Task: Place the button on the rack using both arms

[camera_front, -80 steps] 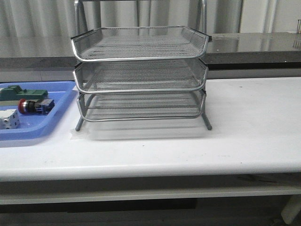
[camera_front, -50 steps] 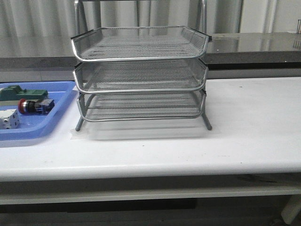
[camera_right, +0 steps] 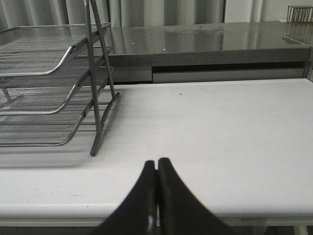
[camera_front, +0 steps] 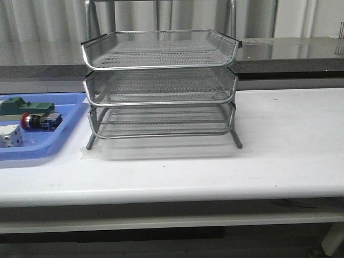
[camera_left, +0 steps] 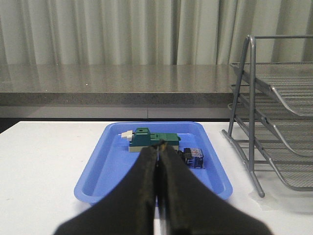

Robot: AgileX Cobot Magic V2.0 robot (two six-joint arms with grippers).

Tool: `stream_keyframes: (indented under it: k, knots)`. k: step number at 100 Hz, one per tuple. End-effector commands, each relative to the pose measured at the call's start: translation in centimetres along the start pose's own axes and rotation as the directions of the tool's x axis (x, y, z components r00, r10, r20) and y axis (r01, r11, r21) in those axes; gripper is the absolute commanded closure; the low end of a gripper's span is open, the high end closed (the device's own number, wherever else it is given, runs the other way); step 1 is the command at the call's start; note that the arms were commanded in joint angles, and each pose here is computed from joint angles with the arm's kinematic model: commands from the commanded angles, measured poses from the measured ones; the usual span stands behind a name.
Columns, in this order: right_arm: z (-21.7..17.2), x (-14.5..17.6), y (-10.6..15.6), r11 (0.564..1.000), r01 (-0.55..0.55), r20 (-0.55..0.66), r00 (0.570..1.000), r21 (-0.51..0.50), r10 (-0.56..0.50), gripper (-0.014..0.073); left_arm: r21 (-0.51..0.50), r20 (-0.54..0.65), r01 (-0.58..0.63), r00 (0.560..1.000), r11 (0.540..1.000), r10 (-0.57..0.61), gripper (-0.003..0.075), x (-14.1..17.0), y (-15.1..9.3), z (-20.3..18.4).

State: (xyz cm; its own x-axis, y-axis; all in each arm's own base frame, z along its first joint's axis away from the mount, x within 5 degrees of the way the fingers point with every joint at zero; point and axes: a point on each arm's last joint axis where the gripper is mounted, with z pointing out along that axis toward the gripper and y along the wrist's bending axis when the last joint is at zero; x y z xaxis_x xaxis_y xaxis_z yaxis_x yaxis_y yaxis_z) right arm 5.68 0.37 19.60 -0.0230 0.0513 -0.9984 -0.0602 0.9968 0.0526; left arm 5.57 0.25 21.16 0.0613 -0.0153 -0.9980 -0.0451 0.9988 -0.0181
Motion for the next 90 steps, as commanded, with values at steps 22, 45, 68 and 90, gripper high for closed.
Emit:
stream_keyframes:
  k: [22,45,68,90]
  knots:
    - [-0.5,-2.3,0.0,1.000,0.009,0.187,0.982,0.007,-0.010,0.0653,-0.003,0.061,0.018,0.998,1.000,-0.018,0.0741,1.0,0.1,-0.1]
    - [-0.7,-4.7,0.2,1.000,0.002,0.136,0.991,-0.001,-0.002,0.0653,-0.003,0.061,0.018,0.998,1.000,-0.018,0.0741,1.0,0.1,-0.1]
    - [0.7,-9.0,0.6,0.998,-0.056,0.010,0.998,-0.016,0.056,0.0653,-0.003,0.061,0.018,0.998,1.000,-0.018,0.0741,1.0,0.1,-0.1]
    - [3.9,-13.0,1.3,0.988,-0.151,-0.184,0.973,-0.032,0.142,0.0653,-0.003,0.061,0.018,0.998,1.000,-0.018,0.0741,1.0,0.1,-0.1]
